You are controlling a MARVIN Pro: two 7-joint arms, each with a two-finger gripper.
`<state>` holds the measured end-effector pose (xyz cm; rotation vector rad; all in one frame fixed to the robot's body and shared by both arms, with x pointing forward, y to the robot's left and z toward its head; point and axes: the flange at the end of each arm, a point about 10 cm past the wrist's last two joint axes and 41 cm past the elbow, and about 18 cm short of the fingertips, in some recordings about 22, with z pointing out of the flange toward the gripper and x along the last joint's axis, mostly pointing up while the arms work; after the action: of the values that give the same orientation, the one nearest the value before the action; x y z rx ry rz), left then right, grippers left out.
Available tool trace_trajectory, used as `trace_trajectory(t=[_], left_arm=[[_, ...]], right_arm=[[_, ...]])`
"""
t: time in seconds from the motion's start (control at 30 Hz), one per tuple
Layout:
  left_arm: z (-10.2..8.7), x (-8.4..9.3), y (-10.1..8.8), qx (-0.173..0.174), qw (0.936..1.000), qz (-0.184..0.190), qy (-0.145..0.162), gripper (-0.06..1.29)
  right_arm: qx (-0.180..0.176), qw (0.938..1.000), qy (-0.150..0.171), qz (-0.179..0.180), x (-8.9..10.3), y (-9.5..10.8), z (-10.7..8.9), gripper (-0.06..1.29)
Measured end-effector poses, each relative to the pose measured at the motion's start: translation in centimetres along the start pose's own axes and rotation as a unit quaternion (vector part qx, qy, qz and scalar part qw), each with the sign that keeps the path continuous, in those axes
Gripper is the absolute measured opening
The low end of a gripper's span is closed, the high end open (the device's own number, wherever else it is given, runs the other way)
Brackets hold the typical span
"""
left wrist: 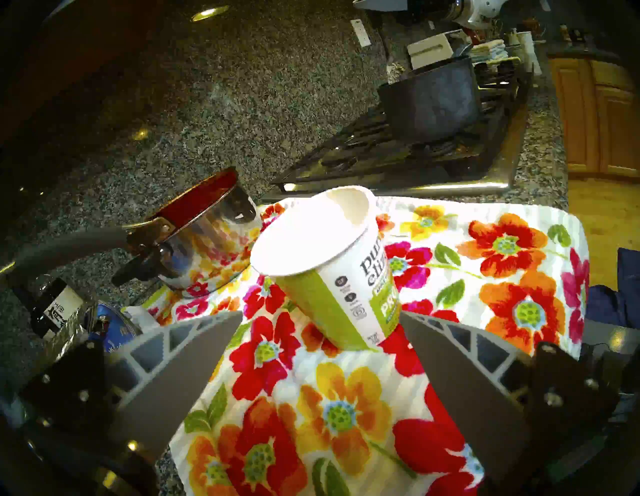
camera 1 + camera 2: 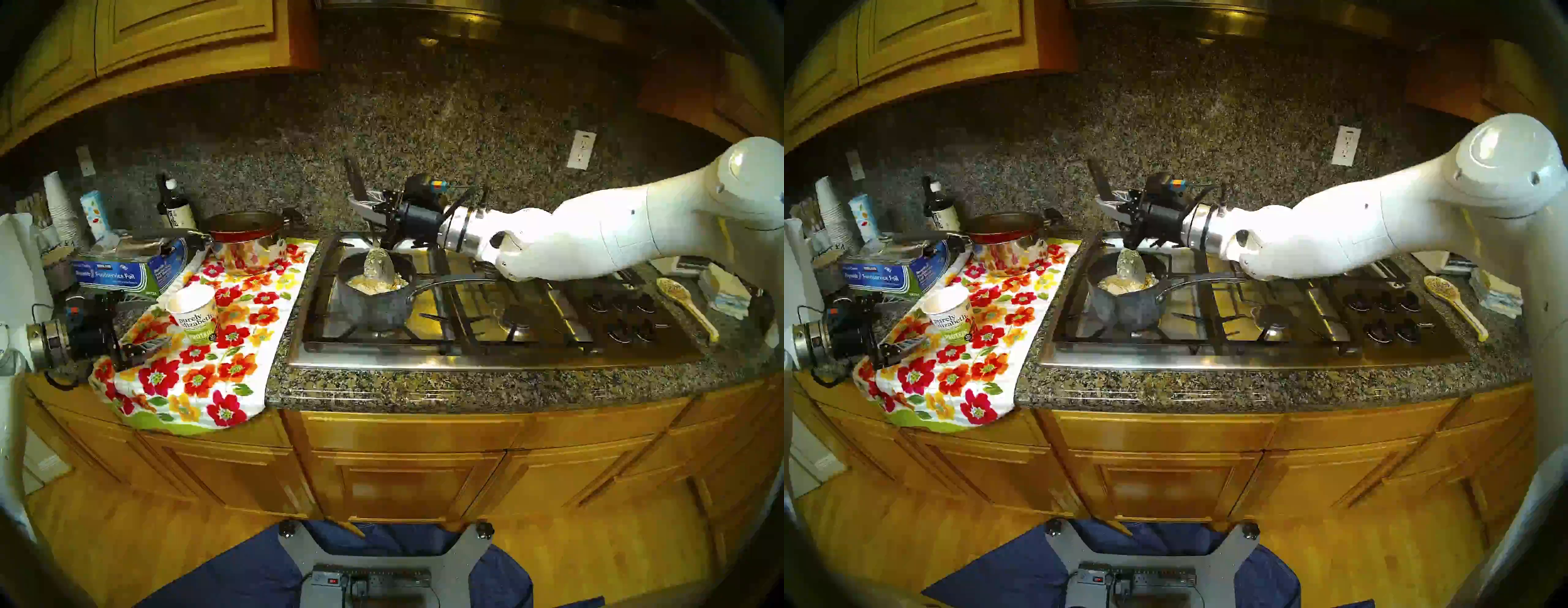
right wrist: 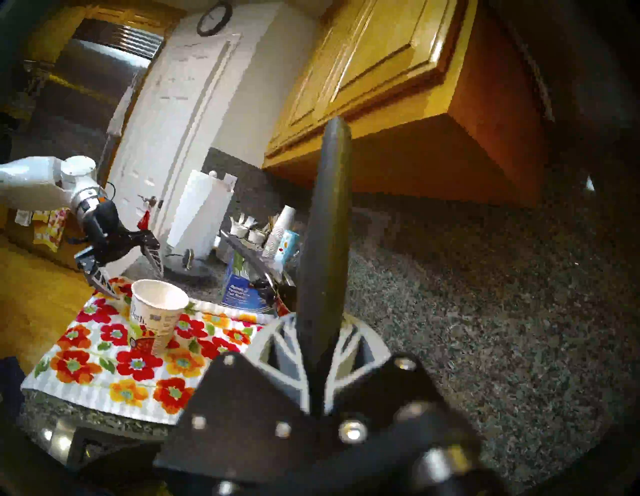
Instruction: Pour oats into pot and stir with a spoon
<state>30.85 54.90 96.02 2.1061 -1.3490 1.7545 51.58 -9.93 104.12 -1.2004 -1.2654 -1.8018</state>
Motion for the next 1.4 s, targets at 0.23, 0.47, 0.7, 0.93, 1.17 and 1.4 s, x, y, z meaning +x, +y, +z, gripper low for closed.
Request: trace_trajectory(t=[0.23, 0.47, 0.7, 0.93, 1.17, 1.4], left_arm=[[0.0, 0.0, 0.0, 0.0, 1.0, 0.0, 0.0, 1.22], [0.0, 0.0, 0.0, 0.0, 1.0, 0.0, 0.0, 1.22], [0.0, 0.0, 0.0, 0.0, 1.0, 0.0, 0.0, 1.22], [0.0, 0.0, 0.0, 0.0, 1.0, 0.0, 0.0, 1.22], [0.0, 0.0, 0.0, 0.0, 1.0, 0.0, 0.0, 1.22], [0.0, 0.0, 0.0, 0.0, 1.0, 0.0, 0.0, 1.22]], right_arm=[[0.008, 0.9995, 0.012, 0.028, 0.8, -1.0, 0.0, -0.03], [0.01, 0.9982, 0.006, 0.059, 1.3, -1.8, -1.3, -0.03], [0.001, 0.9971, -0.017, 0.075, 0.5, -2.0, -3.9, -0.03], [-0.022, 0.9968, -0.037, 0.067, -0.4, -0.9, -6.1, -0.03], [-0.038, 0.9975, -0.041, 0.044, -0.7, 1.1, -6.1, -0.03], [-0.042, 0.998, -0.037, 0.03, -1.2, 2.1, -4.6, -0.03]])
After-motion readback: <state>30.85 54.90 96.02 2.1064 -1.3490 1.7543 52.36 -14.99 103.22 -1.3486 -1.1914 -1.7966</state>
